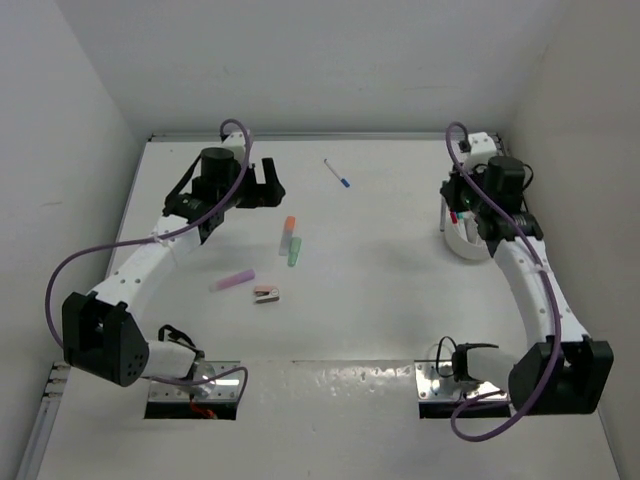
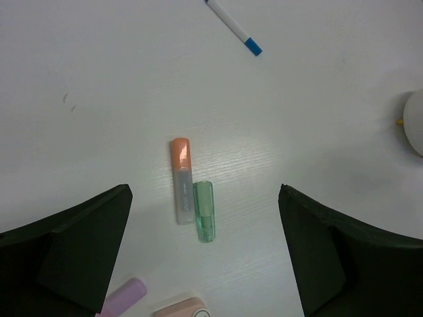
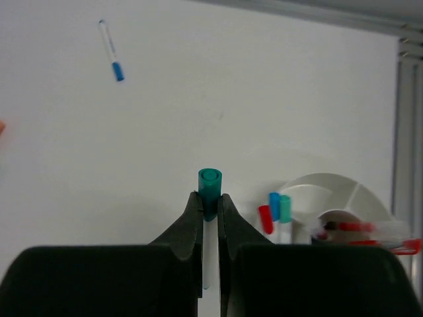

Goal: Sort the stationery into containers
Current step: Pick up the pen from the center of the board, then place the pen in the storage box.

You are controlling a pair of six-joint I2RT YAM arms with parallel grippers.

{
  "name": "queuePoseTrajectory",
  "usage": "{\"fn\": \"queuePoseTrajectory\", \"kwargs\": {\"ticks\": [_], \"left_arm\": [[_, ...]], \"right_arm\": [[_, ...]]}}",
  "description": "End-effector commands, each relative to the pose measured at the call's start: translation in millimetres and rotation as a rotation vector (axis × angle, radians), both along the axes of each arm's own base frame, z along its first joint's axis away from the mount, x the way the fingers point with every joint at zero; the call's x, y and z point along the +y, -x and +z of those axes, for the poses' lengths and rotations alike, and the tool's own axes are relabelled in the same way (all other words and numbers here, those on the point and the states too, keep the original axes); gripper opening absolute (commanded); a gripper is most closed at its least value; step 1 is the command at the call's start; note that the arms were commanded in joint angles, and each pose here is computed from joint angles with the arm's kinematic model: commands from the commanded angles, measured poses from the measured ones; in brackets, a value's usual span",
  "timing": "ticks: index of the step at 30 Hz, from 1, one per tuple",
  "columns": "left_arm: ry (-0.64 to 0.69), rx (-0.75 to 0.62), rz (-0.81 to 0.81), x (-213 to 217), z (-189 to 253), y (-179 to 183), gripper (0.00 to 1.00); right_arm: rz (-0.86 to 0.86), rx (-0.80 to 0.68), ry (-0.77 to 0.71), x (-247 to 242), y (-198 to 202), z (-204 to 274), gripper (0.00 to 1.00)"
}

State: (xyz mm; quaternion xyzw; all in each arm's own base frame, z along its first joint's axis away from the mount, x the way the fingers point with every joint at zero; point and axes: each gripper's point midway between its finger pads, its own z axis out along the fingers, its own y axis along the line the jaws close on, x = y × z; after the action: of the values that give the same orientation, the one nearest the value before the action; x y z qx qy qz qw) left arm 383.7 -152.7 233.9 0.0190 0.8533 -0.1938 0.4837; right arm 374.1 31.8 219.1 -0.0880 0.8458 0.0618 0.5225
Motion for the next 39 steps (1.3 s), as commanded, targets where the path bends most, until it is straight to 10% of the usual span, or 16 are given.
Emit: {"fn": "queuePoseTrajectory", "kwargs": {"ticks": [1, 19, 24, 30, 39], "left_arm": [[0.016, -0.116, -0.080, -13, 23, -1, 1.00], [-0.022, -0.136, -0.220, -40, 15, -19, 1.00], [-0.111, -0.235, -0.522, -61, 30, -21, 1.00], [-0.181, -0.175, -0.613, -74, 31, -65, 0.98], [-0.052, -0.216, -0.483, -53, 35, -71, 0.99]], "right_arm": [[0.029, -0.253, 0.099, -26, -14, 27, 0.00], [0.055, -0.342, 0.195, -71, -18, -13, 0.00], [0.047, -0.299, 0.195, -74, -15, -28, 0.00], [0.036, -0.247, 0.189, -79, -11, -38, 0.40], [0.134, -0.225, 0.013, -30, -20, 6, 0.40]]}}
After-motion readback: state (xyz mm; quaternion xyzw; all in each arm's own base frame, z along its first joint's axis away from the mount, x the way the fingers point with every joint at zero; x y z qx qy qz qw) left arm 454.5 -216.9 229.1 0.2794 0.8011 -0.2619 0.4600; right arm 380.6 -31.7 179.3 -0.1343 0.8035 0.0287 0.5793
